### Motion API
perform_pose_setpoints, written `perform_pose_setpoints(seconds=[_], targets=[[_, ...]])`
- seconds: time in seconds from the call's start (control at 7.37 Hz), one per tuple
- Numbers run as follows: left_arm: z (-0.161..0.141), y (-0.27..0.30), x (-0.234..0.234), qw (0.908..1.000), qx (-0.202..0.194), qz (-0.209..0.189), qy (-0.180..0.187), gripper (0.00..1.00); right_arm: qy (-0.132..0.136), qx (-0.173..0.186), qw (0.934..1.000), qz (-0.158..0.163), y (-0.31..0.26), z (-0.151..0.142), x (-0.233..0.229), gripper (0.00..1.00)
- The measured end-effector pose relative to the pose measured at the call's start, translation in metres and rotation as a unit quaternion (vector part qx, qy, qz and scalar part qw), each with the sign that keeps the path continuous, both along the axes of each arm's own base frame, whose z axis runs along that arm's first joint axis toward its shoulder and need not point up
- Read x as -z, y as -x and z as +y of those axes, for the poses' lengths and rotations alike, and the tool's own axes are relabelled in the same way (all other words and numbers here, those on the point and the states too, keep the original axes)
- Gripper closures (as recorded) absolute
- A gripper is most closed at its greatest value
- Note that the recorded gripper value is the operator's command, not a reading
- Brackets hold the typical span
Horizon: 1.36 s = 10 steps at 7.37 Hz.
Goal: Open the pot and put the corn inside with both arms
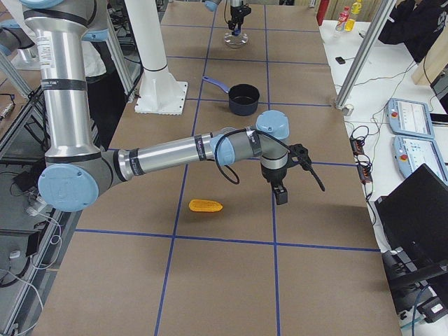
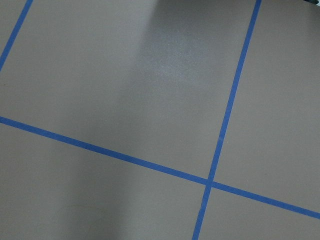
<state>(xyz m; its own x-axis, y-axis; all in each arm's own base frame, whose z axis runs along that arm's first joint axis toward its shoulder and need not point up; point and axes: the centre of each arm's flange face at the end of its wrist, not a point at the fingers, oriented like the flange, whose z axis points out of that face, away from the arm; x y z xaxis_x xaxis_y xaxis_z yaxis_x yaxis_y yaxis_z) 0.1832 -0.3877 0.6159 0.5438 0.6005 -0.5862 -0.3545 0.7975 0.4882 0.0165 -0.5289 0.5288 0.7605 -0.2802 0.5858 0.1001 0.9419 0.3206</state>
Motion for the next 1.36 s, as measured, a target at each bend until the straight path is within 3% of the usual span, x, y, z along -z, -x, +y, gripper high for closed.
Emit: perform_pose_setpoints(seconds=[0.27,0.41,0.81,1.09,1.36], targets=[[0.0,0.0,-0.006,1.0,-0.001,-0.002,0.002,0.07,0.0,0.0,1.0,0.0,0.0,0.0,0.0,0.0],[0.0,-0.001,-0.007,1.0,-0.001,-0.001,0.002,0.02,0.0,0.001,1.0,0.0,0.001,0.0,0.0,0.0],[-0.008,0.006,-0.001,0.9999,0.011,0.001,-0.002,0.02,0.001,0.0,1.0,-0.002,0.001,0.0,0.0,0.0],[-0.044,0.037,0.014,0.9987,0.049,-0.001,0.013,0.02,0.014,-0.01,0.9998,-0.01,0.009,0.0,0.004,0.0],[-0.097,0.091,0.037,0.9978,0.061,-0.018,0.019,0.02,0.027,-0.039,0.9983,-0.035,0.039,0.006,0.014,0.0]])
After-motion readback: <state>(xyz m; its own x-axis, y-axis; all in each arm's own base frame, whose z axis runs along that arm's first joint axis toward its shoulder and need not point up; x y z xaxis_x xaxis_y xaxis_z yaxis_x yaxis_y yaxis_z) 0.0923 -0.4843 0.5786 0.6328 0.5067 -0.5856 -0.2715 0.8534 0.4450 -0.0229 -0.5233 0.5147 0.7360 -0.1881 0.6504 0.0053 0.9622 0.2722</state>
